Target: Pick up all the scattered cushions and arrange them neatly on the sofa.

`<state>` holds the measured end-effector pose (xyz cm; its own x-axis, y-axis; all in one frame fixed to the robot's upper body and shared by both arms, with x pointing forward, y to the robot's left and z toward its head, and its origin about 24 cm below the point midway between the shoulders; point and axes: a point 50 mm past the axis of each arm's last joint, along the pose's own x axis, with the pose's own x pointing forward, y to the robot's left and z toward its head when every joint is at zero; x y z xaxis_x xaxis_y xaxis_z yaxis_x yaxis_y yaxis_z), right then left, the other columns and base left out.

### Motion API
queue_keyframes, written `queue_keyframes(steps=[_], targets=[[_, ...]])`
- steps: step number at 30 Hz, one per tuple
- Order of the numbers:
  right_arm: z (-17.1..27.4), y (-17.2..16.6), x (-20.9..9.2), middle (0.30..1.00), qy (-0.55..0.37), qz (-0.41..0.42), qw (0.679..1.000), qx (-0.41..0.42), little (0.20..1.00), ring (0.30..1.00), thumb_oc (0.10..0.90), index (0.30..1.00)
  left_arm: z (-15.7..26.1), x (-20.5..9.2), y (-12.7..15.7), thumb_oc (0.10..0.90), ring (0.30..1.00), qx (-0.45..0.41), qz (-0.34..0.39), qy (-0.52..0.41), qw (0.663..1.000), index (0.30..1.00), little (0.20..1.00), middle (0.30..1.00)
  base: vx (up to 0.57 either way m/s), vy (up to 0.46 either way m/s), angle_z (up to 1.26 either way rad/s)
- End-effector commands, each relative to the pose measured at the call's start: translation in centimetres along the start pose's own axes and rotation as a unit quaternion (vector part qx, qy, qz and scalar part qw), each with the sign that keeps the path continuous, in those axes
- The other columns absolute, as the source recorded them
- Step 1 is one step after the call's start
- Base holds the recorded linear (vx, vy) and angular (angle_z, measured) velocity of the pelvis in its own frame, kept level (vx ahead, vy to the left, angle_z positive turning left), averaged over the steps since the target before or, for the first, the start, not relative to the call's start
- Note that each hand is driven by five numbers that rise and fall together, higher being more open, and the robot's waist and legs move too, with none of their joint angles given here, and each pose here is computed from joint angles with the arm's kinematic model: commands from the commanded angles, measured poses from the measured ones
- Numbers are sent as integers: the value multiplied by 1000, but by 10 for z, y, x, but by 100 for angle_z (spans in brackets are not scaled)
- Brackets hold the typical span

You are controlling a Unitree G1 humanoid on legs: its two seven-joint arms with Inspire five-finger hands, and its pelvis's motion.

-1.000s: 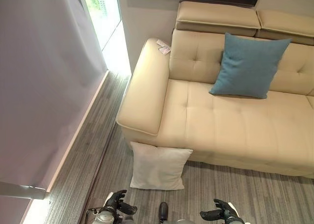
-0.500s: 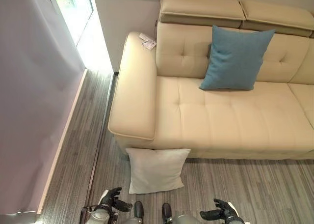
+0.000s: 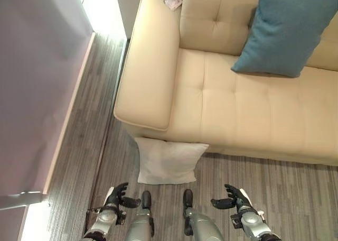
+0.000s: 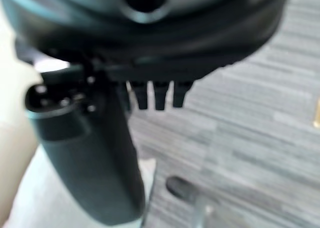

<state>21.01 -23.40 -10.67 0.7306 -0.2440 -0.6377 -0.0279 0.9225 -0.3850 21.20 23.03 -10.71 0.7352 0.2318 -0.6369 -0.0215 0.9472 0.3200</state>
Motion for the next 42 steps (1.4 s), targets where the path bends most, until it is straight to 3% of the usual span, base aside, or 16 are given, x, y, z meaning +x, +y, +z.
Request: queue_keyframes(steps=[1,8,16,25,32,42], targets=[[32,-21,2,900,-81,-60,995,11,900,900,800,900,47,5,28,800,900,-50,74,-104,991,900,900,900,-205,-79,8],[112,-46,6,900,-212,-129,969,15,900,900,800,900,123,7,40,800,900,-74,104,-223,966,900,900,900,-82,-22,7],[211,-69,-10,900,-356,-190,914,28,900,900,800,900,207,-5,55,800,900,-86,131,-339,928,900,900,900,-17,-16,9],[270,-79,-29,900,-431,-209,878,4,900,900,800,900,259,-20,72,800,900,-72,154,-399,901,900,900,900,-10,-24,5],[286,-81,-35,900,-447,-210,870,-3,900,900,800,900,283,-28,80,800,900,-47,162,-425,889,900,900,900,-3,-8,3],[354,-96,-75,900,-532,-220,818,-17,900,900,800,900,373,-85,78,800,900,17,152,-556,817,900,900,900,-1,-4,1]])
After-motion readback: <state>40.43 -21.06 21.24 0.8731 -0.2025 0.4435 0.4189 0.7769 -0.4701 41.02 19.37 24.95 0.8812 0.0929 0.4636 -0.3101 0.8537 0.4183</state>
